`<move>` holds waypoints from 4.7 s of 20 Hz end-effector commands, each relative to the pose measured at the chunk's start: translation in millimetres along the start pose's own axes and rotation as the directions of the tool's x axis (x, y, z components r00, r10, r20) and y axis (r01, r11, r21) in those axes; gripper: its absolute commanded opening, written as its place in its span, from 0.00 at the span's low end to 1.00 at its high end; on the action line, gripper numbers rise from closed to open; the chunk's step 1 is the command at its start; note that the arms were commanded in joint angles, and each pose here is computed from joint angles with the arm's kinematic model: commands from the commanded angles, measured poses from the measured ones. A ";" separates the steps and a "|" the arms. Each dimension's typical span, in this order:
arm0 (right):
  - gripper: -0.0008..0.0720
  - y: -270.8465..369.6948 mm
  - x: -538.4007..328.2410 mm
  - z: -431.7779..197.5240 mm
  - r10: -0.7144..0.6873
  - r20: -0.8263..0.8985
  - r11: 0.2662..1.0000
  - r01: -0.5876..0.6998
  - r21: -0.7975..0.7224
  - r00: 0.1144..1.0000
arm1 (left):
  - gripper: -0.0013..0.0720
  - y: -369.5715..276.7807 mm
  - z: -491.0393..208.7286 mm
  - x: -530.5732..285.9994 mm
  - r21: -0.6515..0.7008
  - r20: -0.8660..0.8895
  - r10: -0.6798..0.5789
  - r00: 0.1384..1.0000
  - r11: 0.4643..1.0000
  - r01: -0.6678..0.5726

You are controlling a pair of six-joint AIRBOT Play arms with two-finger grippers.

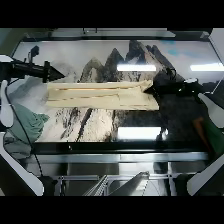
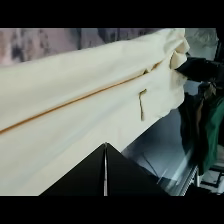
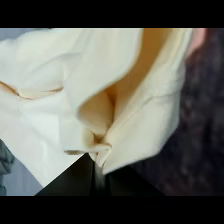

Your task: Fold the shirts.

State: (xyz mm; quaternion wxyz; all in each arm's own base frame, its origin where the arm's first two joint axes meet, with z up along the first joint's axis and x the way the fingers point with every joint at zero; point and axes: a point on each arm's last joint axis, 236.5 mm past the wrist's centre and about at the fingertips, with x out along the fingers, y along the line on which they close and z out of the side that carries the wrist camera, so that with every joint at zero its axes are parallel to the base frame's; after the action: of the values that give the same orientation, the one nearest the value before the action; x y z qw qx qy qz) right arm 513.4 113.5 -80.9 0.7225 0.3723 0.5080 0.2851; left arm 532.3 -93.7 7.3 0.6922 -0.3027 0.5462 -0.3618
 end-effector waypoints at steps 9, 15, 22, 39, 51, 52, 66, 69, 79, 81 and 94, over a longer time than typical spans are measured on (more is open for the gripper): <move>0.04 145.7 -115.7 17.5 0.124 0.017 0.973 -0.119 -0.197 0.992 | 0.01 -68.7 -74.8 298.6 0.281 -0.095 0.286 0.953 0.926 -0.250; 0.04 182.6 -127.8 7.6 0.169 -0.003 0.968 -0.167 -0.185 0.986 | 0.04 -119.6 -79.6 285.3 0.239 -0.129 0.164 0.978 0.962 -0.130; 0.04 281.1 79.0 -8.9 0.162 0.184 0.915 -0.078 -0.395 0.969 | 0.04 -199.8 -19.0 23.1 0.312 0.035 0.053 0.998 0.948 -0.061; 0.04 215.4 67.3 -35.4 -0.215 -0.137 0.889 0.136 -0.436 0.967 | 0.04 -118.9 -88.9 -68.3 0.159 0.073 0.108 0.991 0.980 -0.119; 0.58 45.1 123.5 -47.9 -0.350 -0.255 0.934 0.357 -0.018 0.902 | 0.04 -108.6 -97.4 -55.7 0.177 0.050 0.103 0.993 0.978 -0.110; 0.58 45.2 132.1 -53.9 -0.313 -0.275 0.945 0.326 0.002 0.909 | 0.04 -108.8 -98.3 -55.7 0.180 0.047 0.102 0.994 0.978 -0.109; 0.04 236.7 58.4 45.5 0.216 0.017 0.959 -0.208 -0.194 0.976 | 0.04 -110.3 -103.3 -55.4 0.180 0.026 0.096 0.995 0.979 -0.099; 0.04 312.4 -59.5 83.2 0.214 0.220 0.932 -0.131 -0.338 0.952 | 0.04 -110.3 -103.2 -55.4 0.180 0.026 0.096 0.995 0.979 -0.099; 0.04 102.0 -416.7 75.1 -0.610 0.508 0.788 0.394 0.474 0.608 | 0.04 -110.3 -103.2 -55.4 0.180 0.026 0.096 0.995 0.979 -0.099; 0.04 66.2 -447.7 33.5 -0.695 0.387 0.692 0.416 0.590 0.606 | 0.04 -110.3 -103.1 -55.4 0.180 0.026 0.095 0.995 0.979 -0.099; 0.04 67.3 -478.8 -47.3 -0.762 0.226 0.579 0.481 0.659 0.607 | 0.04 -109.7 -102.3 -55.5 0.183 0.030 0.098 0.995 0.978 -0.102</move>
State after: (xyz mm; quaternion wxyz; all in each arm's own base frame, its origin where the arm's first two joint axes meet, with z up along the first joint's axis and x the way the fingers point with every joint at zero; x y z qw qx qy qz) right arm 311.7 -226.2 200.0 0.7251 0.4129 0.4729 -0.2830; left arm 405.9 -110.8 103.7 0.7395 -0.2146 0.5187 -0.3715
